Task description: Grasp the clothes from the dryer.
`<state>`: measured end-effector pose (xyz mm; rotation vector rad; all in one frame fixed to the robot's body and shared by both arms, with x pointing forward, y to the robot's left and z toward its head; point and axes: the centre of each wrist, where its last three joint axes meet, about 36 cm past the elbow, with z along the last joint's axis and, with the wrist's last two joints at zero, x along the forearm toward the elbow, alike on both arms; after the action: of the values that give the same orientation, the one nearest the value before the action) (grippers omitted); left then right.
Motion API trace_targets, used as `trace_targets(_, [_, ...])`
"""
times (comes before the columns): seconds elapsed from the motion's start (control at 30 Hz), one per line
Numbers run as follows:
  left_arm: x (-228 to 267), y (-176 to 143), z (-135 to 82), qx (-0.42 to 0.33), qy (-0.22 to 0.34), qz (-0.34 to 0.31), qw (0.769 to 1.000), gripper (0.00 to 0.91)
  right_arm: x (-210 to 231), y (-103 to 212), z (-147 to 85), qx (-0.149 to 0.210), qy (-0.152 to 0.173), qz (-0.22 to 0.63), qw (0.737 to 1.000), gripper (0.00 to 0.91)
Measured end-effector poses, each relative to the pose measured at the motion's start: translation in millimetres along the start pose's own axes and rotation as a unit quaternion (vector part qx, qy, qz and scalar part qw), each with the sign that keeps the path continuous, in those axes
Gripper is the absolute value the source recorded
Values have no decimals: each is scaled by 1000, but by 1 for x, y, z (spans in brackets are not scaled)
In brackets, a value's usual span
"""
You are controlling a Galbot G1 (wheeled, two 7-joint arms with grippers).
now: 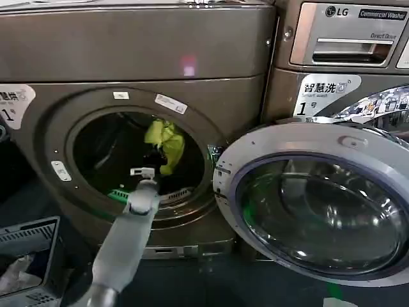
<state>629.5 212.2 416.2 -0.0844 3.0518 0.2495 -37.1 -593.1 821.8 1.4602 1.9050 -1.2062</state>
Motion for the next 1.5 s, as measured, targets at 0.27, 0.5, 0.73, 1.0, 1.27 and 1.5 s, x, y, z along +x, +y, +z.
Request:
trace_targets(0.27, [30,0,12,28,-17,-37,999,0,-3,-3,1,-5,-2,5,1000,907])
trace_targets(0.5, [41,-4,14,41,-25,-51,998,0,-5,-8,4,-4,2,11,1000,907])
trace_targets(0.73, [49,-3,17,47,-30,-59,997,0,-6,-10,8,3,11,10,1000,907])
trace_targets(1.0, [51,-2,16,51,-35,-64,996,0,-8,-13,6,11,13,10,1000,907])
trace_targets(1.27, [51,-6,14,55,-40,-62,996,0,-9,-16,5,18,16,9,1000,907])
trace_targets(1.5, [51,-6,14,55,-42,-62,996,0,-8,-16,4,20,18,9,1000,907])
